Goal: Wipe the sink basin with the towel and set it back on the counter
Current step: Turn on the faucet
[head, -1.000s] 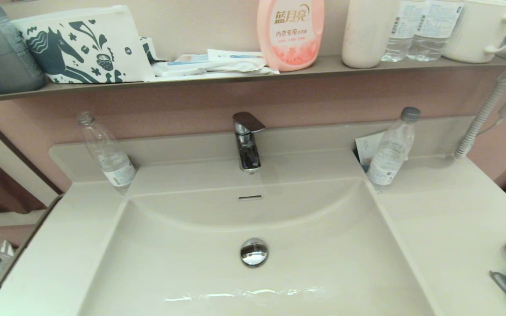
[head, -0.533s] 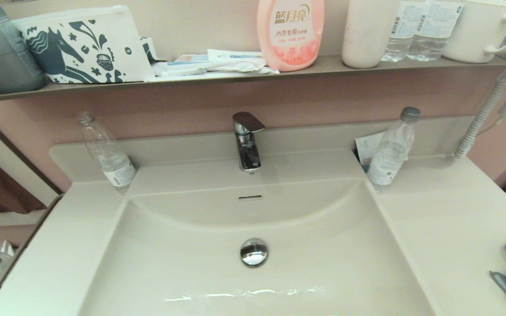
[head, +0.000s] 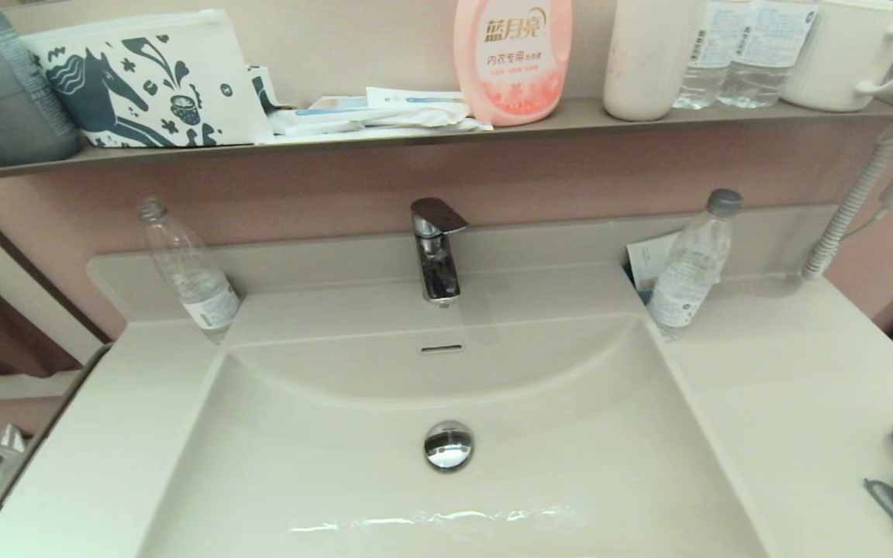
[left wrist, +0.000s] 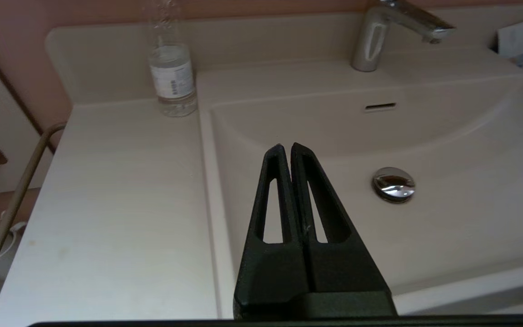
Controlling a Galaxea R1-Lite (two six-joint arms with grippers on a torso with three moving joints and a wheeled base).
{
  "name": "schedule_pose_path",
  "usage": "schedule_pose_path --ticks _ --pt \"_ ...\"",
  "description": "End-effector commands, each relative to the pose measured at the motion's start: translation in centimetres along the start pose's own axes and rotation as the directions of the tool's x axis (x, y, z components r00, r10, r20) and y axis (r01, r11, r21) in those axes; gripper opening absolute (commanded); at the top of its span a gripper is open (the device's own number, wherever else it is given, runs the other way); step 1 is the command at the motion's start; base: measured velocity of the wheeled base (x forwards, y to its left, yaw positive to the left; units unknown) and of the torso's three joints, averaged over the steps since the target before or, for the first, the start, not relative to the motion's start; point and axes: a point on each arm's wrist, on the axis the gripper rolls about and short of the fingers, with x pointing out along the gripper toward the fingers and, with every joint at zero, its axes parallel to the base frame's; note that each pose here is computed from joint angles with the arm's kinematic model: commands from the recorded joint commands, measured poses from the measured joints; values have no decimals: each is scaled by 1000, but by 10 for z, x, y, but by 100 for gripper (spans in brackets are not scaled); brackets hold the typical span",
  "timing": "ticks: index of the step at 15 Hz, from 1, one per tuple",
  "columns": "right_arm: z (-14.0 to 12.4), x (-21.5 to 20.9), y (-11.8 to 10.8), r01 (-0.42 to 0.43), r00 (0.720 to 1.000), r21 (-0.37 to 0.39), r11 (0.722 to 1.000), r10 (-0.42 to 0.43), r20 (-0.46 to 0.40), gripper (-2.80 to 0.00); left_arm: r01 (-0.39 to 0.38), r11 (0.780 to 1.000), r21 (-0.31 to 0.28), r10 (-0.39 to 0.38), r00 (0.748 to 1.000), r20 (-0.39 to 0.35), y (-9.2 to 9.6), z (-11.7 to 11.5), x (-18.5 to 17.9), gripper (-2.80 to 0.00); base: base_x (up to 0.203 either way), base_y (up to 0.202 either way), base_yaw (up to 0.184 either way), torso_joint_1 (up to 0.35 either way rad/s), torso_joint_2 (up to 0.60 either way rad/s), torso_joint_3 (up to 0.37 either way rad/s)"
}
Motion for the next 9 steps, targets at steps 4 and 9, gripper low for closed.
schedule_pose_path --ticks 4,9 --pt "0 0 0 -1 1000 -1 1000 1 1 -280 105 994 -39 -110 978 -180 2 44 61 -280 0 0 0 0 0 0" --pt "0 0 0 -1 1000 -1 1000 1 1 -280 200 971 -132 -234 907 -350 0 36 159 -280 0 0 0 0 0 0"
